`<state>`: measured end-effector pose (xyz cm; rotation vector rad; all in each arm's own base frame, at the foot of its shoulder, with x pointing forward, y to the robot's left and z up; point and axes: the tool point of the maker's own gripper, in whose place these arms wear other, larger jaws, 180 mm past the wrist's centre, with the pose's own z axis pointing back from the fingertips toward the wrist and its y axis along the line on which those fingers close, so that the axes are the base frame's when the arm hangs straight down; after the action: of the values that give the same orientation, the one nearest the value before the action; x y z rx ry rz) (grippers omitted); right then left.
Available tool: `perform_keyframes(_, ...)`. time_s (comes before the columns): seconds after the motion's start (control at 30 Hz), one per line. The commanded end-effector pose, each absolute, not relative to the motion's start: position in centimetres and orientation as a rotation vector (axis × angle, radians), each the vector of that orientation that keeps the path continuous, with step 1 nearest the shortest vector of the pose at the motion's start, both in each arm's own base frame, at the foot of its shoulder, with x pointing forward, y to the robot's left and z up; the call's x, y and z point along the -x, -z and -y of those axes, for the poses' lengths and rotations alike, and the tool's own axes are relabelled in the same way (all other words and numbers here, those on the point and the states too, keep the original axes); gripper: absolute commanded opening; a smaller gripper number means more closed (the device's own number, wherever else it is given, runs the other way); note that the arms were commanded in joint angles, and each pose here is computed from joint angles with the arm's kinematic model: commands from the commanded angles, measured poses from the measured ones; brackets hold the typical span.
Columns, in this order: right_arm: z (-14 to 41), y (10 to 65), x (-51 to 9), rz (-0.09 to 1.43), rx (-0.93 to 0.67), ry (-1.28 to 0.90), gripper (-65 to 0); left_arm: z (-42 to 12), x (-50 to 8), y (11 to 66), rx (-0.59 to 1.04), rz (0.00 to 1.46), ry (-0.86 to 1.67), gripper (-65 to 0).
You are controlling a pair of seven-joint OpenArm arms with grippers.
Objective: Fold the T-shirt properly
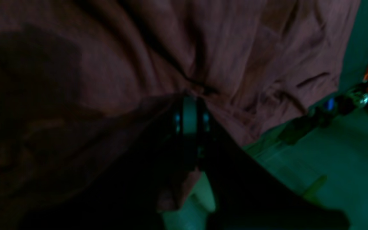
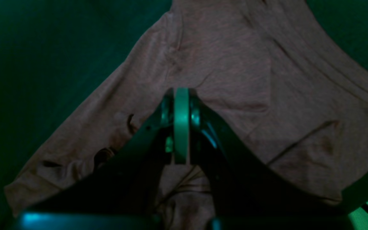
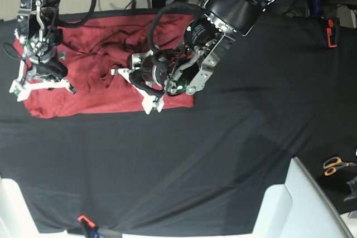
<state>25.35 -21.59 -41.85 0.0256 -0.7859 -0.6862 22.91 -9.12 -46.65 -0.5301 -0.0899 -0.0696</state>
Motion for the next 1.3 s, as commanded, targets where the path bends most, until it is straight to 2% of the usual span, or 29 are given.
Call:
perform_keyframes(0.0,22.0,40.7,-26.2,0.833,-0.020,0.682,-64.8,10.9,-23.3,45.1,0.576,0.099,0.123,-65.0)
perform_keyframes(0.47,22.1,40.6,-26.4,0.838,-0.021,0.684,-64.8,13.1,-21.1,43.2,0.667,0.067,0.392,-65.0)
perform_keyframes(0.67,21.9,40.7,-26.3,0.826,-0.025,0.683,-64.8,12.4,-22.4,41.4,0.666,0.138,0.366,-65.0)
perform_keyframes(0.9,21.3,40.8,-26.7,0.787,-0.057,0.683,-64.8,11.0,-22.9,42.6,0.579,0.093,0.185,-65.0)
perform_keyframes(1.27,21.3,40.8,-26.8,0.786,-0.057,0.684,-64.8,9.4,-23.6,43.6,0.469,0.116,0.140,-65.0)
